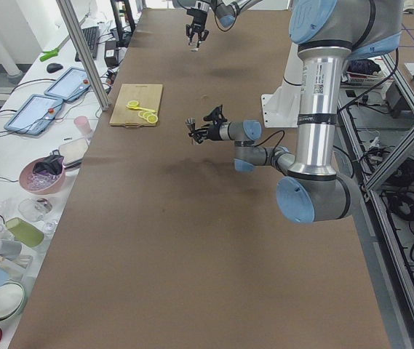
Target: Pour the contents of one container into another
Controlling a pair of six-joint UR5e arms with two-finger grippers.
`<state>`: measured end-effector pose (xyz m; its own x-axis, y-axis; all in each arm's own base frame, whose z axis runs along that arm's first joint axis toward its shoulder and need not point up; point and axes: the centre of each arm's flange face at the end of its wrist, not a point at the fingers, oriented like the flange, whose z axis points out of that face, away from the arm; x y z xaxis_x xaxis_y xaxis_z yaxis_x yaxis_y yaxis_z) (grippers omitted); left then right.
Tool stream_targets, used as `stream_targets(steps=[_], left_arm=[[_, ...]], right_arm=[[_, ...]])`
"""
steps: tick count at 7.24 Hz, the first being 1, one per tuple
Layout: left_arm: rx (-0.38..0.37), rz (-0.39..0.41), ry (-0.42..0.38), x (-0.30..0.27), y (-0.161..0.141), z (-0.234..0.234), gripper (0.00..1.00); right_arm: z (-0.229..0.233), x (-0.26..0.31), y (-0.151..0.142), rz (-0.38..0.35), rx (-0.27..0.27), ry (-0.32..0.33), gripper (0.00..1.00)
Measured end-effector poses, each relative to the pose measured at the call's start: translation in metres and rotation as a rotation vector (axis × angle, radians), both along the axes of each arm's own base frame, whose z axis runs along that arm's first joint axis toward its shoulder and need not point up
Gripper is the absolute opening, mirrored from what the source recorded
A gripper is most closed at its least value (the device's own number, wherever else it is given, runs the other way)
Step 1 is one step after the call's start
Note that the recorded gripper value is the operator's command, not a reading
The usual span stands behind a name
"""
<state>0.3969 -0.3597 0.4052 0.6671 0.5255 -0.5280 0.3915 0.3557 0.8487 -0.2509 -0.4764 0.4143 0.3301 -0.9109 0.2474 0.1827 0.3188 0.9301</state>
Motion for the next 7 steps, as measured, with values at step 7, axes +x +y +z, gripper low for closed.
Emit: stream_targets(steps=[7], left_arm=[[0.344,0.395,-0.13,0.058,-0.054,-0.084,0.0]], right_arm=[[-0.047,-0.012,-0.015,-0.06,-0.024,-0.007,0.0]])
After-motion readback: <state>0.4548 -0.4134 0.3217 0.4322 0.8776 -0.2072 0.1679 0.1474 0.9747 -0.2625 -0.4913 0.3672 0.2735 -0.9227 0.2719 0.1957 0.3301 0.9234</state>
